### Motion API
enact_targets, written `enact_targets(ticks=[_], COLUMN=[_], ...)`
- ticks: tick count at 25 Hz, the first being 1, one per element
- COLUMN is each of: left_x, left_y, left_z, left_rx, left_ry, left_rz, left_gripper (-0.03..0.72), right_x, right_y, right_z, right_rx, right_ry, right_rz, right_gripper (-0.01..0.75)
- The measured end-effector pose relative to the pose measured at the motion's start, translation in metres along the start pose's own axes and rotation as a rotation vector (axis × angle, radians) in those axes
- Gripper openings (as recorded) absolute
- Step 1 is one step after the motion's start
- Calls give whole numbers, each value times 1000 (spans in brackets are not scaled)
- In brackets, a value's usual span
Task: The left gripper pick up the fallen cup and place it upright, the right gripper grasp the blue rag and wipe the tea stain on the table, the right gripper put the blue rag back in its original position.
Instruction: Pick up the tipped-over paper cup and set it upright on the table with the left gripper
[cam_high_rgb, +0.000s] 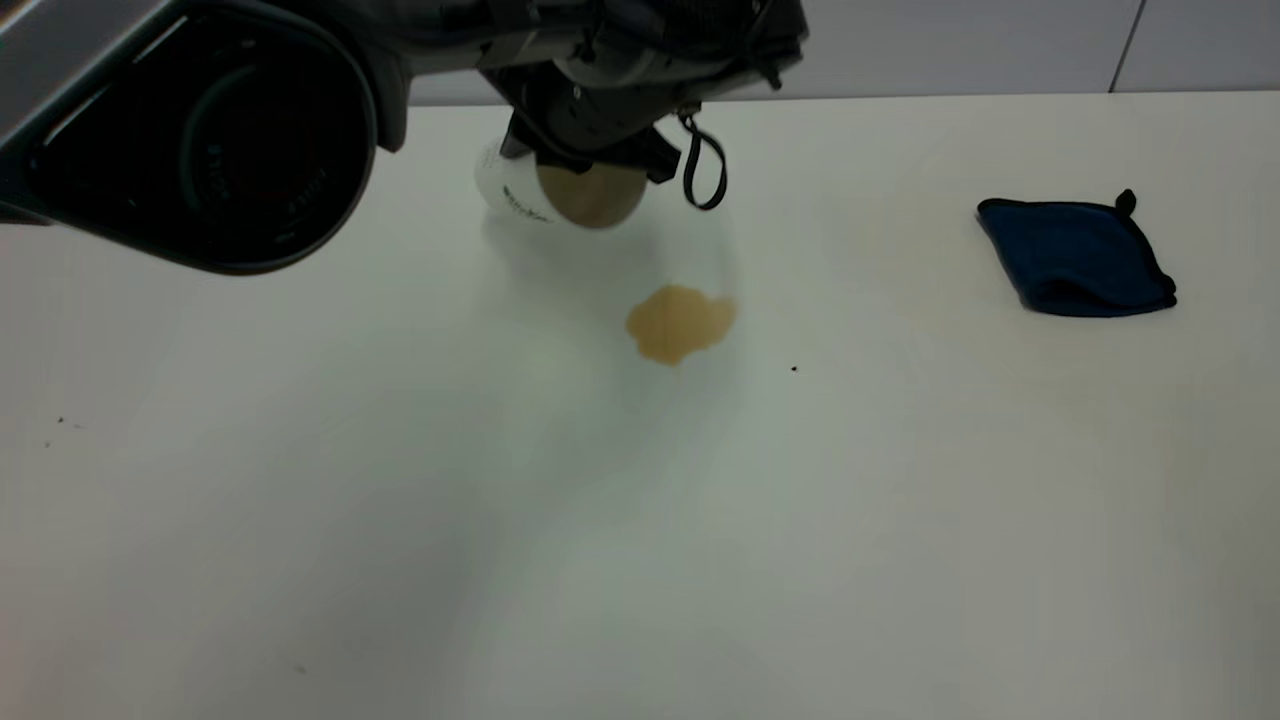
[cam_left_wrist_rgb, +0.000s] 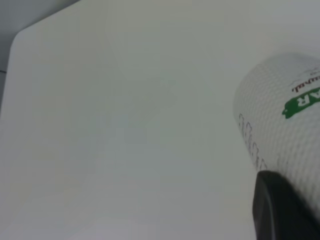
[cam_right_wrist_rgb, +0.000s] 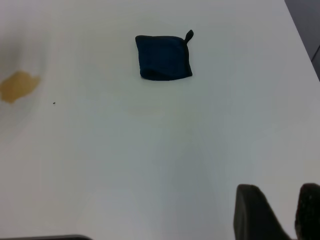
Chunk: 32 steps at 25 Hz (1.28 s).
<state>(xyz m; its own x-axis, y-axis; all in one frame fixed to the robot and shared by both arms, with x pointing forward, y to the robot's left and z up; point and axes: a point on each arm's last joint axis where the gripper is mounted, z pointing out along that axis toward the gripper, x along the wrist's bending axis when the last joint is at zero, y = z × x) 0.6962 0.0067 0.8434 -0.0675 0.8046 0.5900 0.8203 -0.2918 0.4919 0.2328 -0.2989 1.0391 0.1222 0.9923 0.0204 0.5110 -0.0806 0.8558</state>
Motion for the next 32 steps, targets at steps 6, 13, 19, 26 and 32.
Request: enact_targets(ticks=[6,13,19,26,32], left_x=[40,83,108,111,107], left_y=[42,52,51,35,30], left_z=[-16,24,55,93,100], left_rx=[49,199,264,362,384], left_ry=[-267,-627,-753,-902,-919], left_rz=[-13,-30,-99,-177,-189], left_gripper=[12,18,26,52,81], right_x=[0,0,0,0,0], right_y=[0,0,0,0,0], right_z=[0,0,0,0,0], right_rx=[0,0,0,0,0], right_ry=[0,0,0,0,0], right_rz=[0,0,0,0,0], right_gripper=[240,240,240,240,240])
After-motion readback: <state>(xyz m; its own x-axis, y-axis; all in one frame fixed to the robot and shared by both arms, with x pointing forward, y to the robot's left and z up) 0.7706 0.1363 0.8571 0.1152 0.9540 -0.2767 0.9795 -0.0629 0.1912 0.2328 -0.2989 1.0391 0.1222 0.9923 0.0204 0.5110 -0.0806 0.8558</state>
